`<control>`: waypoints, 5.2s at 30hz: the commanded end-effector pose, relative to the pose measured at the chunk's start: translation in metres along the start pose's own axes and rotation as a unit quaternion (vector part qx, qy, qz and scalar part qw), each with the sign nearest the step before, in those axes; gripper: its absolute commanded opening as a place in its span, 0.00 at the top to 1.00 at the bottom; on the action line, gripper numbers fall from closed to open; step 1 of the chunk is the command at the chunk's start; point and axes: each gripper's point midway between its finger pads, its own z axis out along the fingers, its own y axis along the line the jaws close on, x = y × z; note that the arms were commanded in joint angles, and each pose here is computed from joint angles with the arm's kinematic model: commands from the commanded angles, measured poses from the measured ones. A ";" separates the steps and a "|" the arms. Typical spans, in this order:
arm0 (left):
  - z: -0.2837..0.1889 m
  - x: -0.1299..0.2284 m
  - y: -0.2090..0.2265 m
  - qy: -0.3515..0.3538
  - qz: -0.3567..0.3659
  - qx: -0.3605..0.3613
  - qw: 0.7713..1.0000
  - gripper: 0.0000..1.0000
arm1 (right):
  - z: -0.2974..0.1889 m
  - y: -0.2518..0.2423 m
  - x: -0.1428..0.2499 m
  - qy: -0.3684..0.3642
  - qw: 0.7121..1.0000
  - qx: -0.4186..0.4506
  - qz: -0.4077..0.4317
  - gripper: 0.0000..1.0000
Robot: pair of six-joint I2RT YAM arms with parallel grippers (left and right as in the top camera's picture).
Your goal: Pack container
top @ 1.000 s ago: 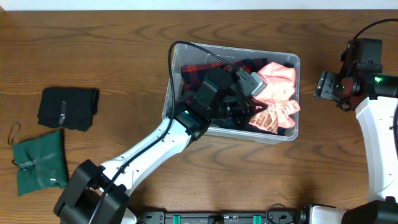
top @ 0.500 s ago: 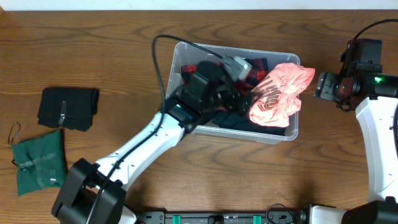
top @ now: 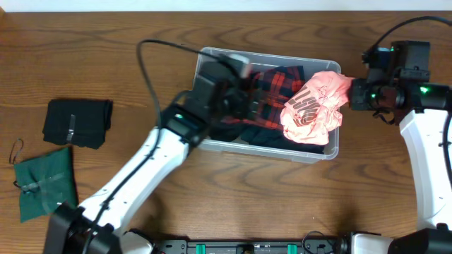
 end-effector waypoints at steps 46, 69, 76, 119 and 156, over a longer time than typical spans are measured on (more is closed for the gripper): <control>-0.080 0.046 0.189 0.076 -0.172 -0.266 0.945 0.02 | -0.032 0.000 -0.017 -0.035 0.994 0.103 -0.030 0.42; -0.062 0.111 0.115 0.232 -0.290 -0.111 0.922 0.02 | -0.030 -0.006 -0.012 -0.023 0.994 0.107 -0.022 0.41; -0.118 0.097 0.179 0.151 -0.298 -0.277 0.901 0.02 | -0.031 -0.010 -0.011 -0.022 0.993 0.111 -0.018 0.40; -0.272 0.257 0.363 0.273 -0.466 -0.605 0.586 0.02 | -0.030 -0.007 -0.015 -0.029 0.995 0.091 -0.012 0.40; -0.246 0.321 0.390 0.421 -0.371 -0.635 0.531 0.71 | -0.030 -0.007 -0.014 -0.028 0.995 0.091 -0.012 0.39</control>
